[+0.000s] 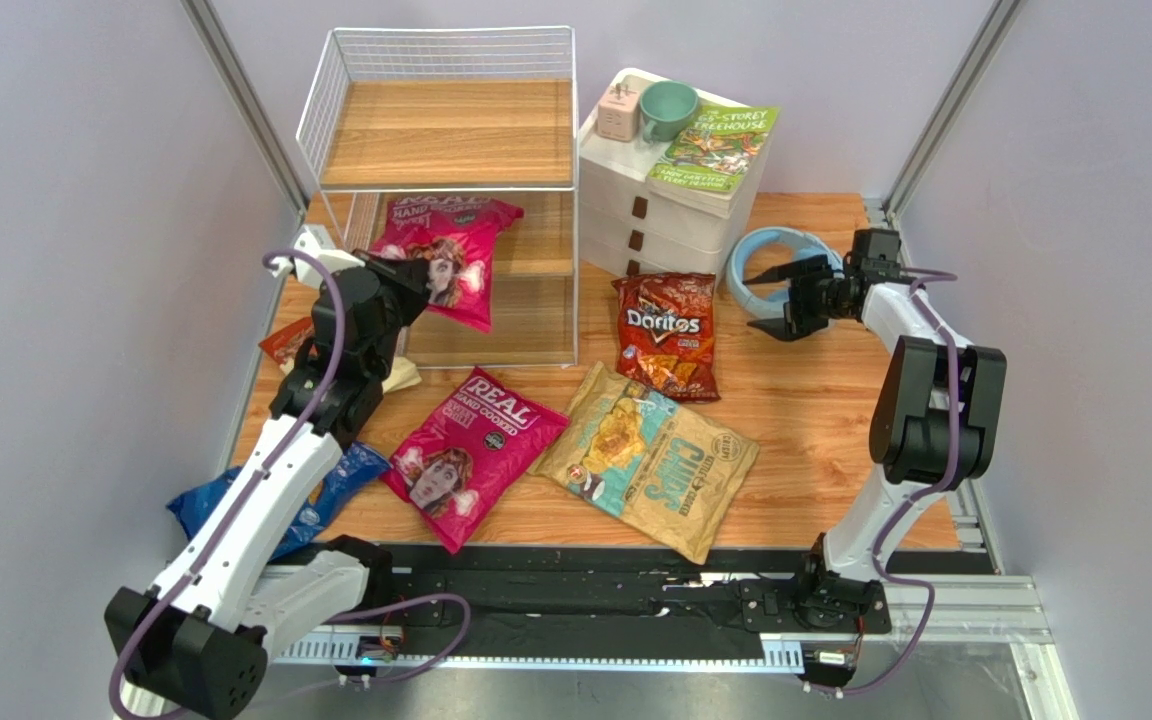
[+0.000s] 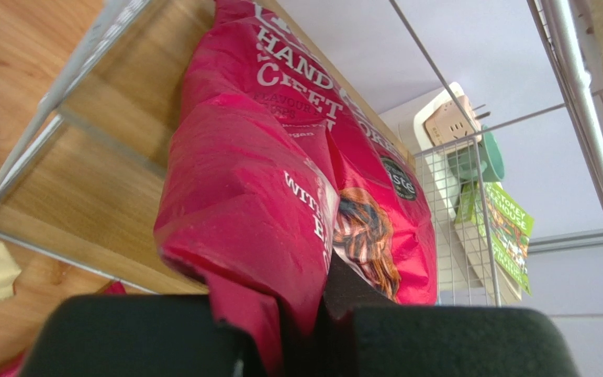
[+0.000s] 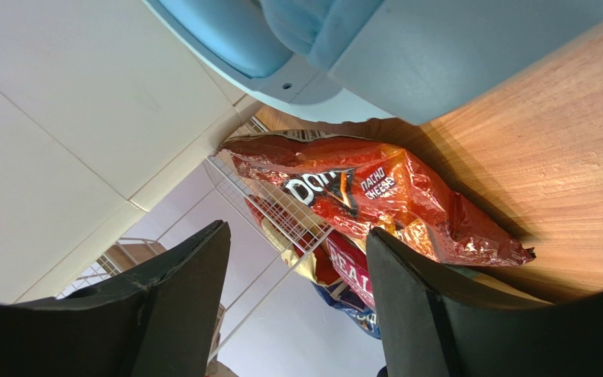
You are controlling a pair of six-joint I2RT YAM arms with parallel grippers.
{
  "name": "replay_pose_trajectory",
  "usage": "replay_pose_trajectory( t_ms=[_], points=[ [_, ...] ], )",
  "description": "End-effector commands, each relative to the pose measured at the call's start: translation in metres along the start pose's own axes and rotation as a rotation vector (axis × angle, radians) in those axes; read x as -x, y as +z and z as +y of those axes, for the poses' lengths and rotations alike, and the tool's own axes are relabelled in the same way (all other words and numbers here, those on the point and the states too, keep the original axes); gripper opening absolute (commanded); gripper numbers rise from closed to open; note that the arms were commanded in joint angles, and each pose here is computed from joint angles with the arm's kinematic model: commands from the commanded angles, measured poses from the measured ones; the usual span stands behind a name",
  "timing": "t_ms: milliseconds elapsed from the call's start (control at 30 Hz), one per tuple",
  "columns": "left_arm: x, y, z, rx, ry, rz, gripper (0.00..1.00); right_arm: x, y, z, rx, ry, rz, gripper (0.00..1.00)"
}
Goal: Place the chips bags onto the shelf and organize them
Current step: Place the potato chip on the shelf.
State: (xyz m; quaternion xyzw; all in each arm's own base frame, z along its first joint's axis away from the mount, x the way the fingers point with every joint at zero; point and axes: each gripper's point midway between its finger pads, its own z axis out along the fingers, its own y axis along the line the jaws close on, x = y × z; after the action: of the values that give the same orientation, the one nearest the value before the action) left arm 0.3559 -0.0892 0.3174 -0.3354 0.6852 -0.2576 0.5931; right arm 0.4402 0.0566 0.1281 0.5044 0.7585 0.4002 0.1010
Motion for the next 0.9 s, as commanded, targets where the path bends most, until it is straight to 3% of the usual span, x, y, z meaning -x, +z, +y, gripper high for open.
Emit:
replay_pose_trajectory(
  t_ms=[0,300,867],
  points=[
    [0.011,-0.016,0.006,0.004,-0.039,-0.056,0.00,-0.020,-0.010,0.008,0.049,-0.042,0.042,0.71],
    [0.004,0.002,0.013,0.043,-0.015,-0.059,0.00,-0.036,-0.019,0.001,0.064,-0.048,0.046,0.77],
    [-0.008,0.031,-0.002,0.049,0.006,-0.014,0.00,-0.038,-0.037,0.065,0.173,-0.116,0.087,0.79]
  ],
)
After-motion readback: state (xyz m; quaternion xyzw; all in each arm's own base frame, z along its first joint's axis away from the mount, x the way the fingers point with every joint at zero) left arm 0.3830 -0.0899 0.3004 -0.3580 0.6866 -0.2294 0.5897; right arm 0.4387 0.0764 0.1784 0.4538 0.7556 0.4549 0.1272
